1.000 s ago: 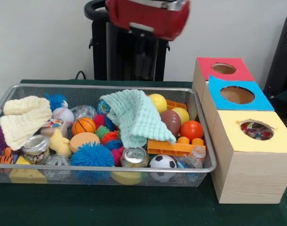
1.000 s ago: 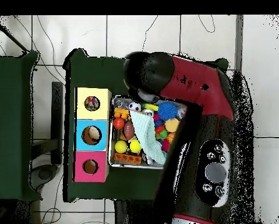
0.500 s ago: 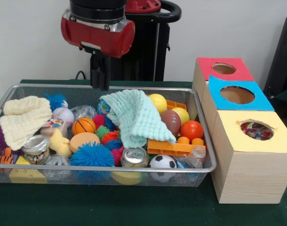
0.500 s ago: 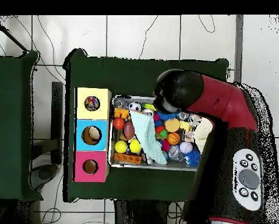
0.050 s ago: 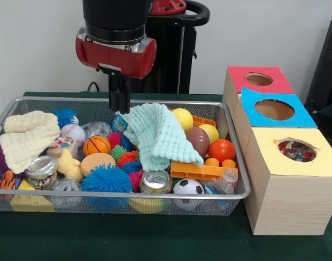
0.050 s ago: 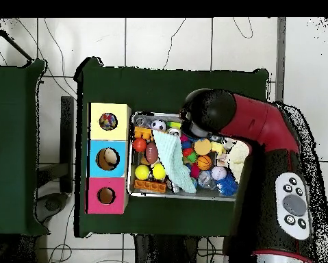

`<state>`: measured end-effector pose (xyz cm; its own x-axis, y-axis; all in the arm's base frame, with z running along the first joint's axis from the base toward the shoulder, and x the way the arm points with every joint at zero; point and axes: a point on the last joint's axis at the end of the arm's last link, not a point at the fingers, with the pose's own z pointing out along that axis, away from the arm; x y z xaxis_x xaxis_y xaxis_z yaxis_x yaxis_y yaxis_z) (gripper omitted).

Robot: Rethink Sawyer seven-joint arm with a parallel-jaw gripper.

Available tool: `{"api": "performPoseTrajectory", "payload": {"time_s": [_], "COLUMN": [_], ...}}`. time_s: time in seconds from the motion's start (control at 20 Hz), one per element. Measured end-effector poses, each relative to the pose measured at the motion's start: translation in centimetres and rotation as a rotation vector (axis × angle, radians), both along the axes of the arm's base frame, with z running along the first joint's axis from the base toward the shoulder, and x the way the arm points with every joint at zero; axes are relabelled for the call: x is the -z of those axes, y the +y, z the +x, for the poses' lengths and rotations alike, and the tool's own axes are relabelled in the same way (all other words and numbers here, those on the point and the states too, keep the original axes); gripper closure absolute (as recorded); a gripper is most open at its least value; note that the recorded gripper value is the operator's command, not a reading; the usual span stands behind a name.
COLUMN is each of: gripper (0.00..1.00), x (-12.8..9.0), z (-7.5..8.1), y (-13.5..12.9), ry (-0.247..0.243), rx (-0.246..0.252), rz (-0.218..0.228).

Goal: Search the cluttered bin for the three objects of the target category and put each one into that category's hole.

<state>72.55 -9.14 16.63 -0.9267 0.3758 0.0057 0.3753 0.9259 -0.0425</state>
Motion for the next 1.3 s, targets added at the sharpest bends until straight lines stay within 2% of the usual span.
{"api": "performPoseTrajectory", "payload": {"time_s": [0.25,0.55,0.75,0.95,1.05,1.3], "gripper": [1.0,1.0,1.0,1.0,1.0,1.0], "x": [0.7,2.8,3.6,4.1,3.9,3.5], "z": [0.3,0.7,0.5,0.4,0.2,-0.3], "y": [-1.1,-4.1,-4.8,-5.0,-5.2,-5.9], "ry": [-0.006,-0.006,0.004,0.036,0.073,0.128], "rx": [-0.028,-0.079,-0.109,-0.169,-0.22,-0.297], "rz": [0.013,0.006,0.001,0.002,0.004,0.013]}}
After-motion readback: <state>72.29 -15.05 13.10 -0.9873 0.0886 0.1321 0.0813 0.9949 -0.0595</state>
